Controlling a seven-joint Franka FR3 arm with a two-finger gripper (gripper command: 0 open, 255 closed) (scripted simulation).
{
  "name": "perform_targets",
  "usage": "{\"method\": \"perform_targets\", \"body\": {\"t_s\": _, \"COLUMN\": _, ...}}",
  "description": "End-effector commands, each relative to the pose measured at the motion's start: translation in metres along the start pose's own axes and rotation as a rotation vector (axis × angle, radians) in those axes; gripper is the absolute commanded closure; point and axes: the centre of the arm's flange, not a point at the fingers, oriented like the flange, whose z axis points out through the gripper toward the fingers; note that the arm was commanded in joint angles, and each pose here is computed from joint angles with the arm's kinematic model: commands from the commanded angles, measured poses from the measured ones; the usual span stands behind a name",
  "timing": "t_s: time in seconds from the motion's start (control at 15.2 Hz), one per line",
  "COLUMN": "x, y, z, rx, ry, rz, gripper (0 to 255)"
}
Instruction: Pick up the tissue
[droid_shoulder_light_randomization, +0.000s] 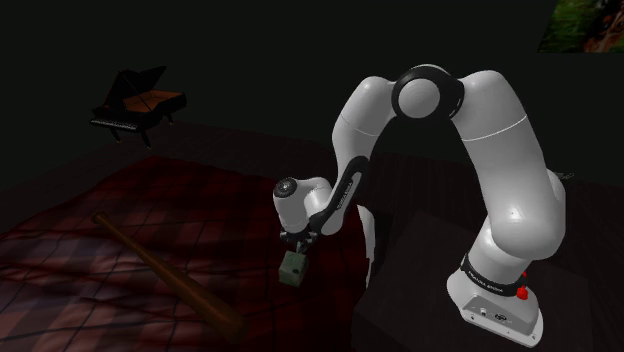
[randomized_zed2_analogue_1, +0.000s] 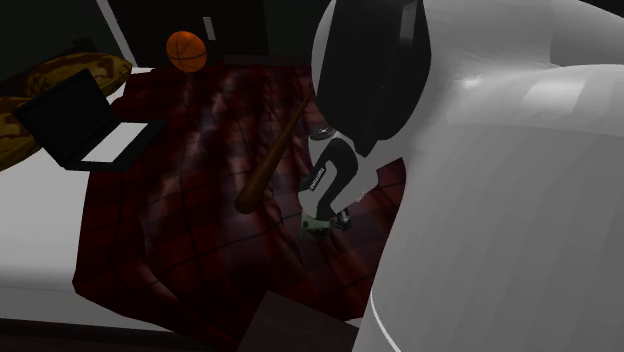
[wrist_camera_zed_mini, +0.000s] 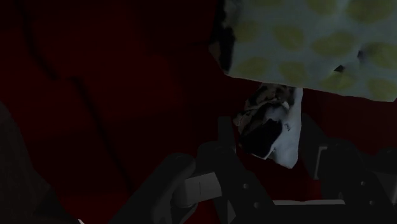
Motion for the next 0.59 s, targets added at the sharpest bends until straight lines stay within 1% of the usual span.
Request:
{"method": "perform_targets", "body": {"t_s": 0.0, "x": 0.0, "y": 0.0, "z": -0.005, "rx": 0.0, "ry": 0.0, "rz": -0.001, "gripper": 255}}
{"method": "perform_targets", "body": {"t_s": 0.53, "x": 0.009, "y": 0.002, "z": -0.047, "rx": 0.0, "ry": -0.001, "rz": -0.001, "gripper": 255}}
